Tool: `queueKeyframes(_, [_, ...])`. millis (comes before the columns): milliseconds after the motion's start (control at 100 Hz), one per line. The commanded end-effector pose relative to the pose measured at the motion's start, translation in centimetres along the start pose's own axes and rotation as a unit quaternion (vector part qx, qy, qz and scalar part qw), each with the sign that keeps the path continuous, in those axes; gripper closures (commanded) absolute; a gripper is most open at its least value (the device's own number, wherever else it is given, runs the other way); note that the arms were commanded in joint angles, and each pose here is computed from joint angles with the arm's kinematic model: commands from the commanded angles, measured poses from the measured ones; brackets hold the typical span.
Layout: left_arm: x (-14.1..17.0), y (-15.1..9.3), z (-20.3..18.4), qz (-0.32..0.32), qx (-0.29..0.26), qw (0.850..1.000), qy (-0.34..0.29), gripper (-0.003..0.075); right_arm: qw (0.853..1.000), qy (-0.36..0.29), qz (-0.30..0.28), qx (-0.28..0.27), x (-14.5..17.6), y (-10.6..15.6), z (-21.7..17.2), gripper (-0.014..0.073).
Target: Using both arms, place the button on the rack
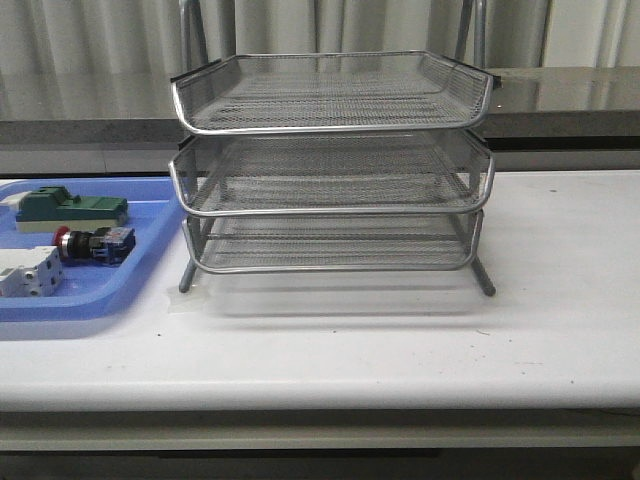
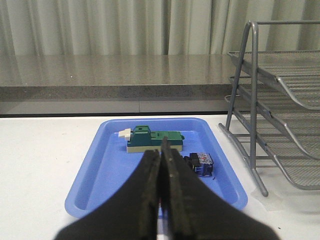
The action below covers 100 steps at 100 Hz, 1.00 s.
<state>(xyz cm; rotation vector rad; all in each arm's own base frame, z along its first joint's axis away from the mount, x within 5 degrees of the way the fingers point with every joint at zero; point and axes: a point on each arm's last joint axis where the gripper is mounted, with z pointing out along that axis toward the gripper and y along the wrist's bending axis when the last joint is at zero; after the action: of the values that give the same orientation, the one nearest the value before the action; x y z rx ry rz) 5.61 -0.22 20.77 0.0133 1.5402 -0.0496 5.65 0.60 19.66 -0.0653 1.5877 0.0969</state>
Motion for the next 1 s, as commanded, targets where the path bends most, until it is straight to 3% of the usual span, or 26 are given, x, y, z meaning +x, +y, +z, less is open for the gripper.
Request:
queueKeyframes(0, [0.6,0.0,-0.1,-0.010,0.000,0.999,-0.034,0.0740,0.998,-0.059,-0.003,0.004,-1.4,0.0,-0.3,0.0655])
queueKeyframes(650, [0.6,0.0,-0.1,-0.010,0.000,0.999,-0.034,0.0740,0.998,-0.059,-0.003,0.004,-1.4,0.0,-0.3,0.0655])
queueKeyframes(850, [0.6,0.0,-0.1,-0.010,0.000,0.999,-0.034,0.0740,0.994,-0.113,-0.003,0.004,-2.4,0.0,-0.5,0.0655])
queueKeyframes(990, [0.6,0.0,-0.1,-0.010,0.000,0.999,-0.034,0.0740,0.993,-0.118,0.012,0.003,-3.6,0.0,-0.7,0.0655])
